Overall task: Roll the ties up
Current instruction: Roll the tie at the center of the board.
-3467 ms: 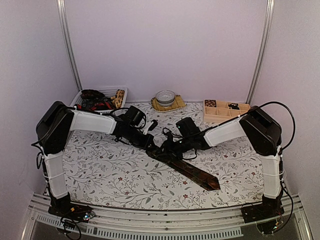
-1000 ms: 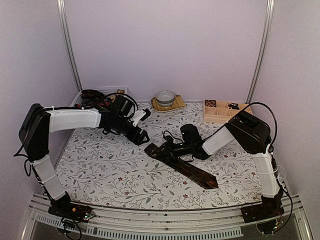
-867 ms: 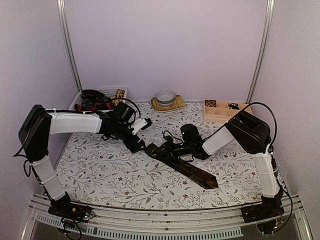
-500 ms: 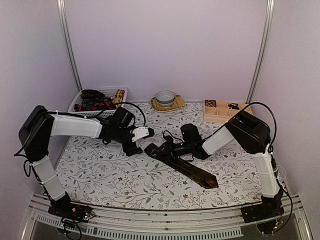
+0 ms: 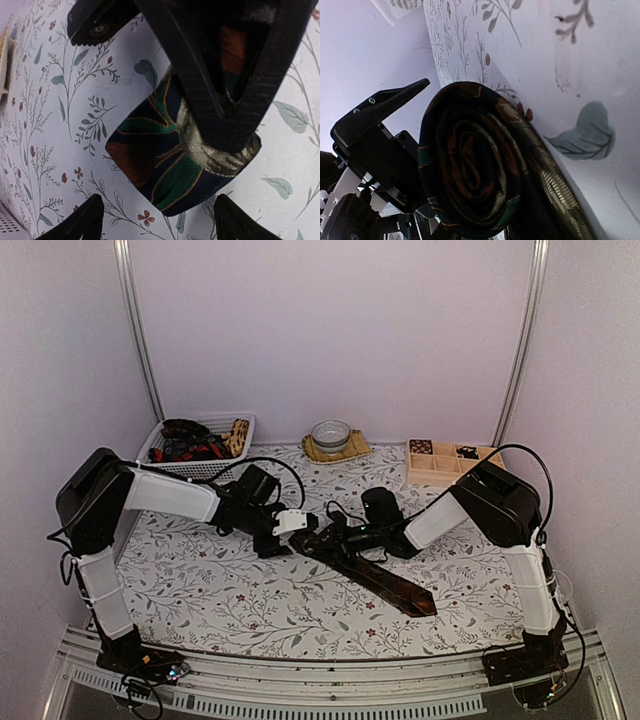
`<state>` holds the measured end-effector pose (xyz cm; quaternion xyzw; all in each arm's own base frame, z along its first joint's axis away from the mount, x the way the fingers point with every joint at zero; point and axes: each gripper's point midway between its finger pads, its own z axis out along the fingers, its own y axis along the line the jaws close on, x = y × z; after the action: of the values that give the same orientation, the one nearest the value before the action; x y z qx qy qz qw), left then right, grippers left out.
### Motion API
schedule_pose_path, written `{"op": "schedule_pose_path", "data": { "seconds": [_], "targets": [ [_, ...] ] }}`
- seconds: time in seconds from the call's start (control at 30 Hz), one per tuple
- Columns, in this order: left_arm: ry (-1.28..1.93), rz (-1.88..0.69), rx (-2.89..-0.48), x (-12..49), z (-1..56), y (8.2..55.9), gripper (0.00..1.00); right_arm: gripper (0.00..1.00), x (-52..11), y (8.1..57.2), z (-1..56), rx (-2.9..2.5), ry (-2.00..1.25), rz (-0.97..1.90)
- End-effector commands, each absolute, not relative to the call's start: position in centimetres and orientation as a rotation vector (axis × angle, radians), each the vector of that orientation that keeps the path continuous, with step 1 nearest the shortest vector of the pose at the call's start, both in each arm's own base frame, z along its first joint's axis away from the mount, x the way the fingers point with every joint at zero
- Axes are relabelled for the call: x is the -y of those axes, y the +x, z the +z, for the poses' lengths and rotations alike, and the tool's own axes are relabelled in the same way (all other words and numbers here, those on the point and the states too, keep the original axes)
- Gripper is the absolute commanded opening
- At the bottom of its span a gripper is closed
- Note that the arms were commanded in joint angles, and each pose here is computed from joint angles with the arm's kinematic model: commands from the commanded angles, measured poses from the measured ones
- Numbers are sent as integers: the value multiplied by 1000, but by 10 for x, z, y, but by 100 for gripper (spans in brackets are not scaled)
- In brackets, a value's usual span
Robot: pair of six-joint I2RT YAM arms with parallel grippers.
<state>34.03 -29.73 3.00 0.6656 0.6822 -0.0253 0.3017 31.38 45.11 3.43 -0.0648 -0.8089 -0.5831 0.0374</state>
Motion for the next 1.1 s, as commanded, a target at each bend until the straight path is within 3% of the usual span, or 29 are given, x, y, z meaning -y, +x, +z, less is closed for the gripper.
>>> {"op": "schedule_pose_path", "data": {
  "seconds": [0.0, 0.13, 0.3, 0.53, 0.77, 0.93, 1.0, 1.07],
  "targets": [
    [1788, -93, -1754, 314, 34, 341, 73, 27, -427, 306, -40, 2539, -367, -1541],
    [1777, -76, -1757, 319, 33, 346, 63, 27, -427, 305, -41, 2539, -367, -1537],
    [1759, -94, -1759, 324, 33, 348, 57, 27, -427, 306, -40, 2538, -369, -1539],
    [1719, -82, -1816, 326, 26, 351, 29, 28, -427, 307, -41, 2531, -371, -1543],
    [1703, -56, -1876, 321, 4, 347, 22, 29, -425, 308, -43, 2532, -384, -1538],
    [1696, -78, -1888, 321, 9, 344, 27, 29, -421, 310, -43, 2536, -401, -1540],
    [1696, -96, -1878, 321, 18, 340, 34, 29, -419, 311, -44, 2536, -412, -1543],
    [1718, -141, -1869, 320, 27, 332, 50, 29, -416, 312, -45, 2530, -425, -1547]
  ]
}}
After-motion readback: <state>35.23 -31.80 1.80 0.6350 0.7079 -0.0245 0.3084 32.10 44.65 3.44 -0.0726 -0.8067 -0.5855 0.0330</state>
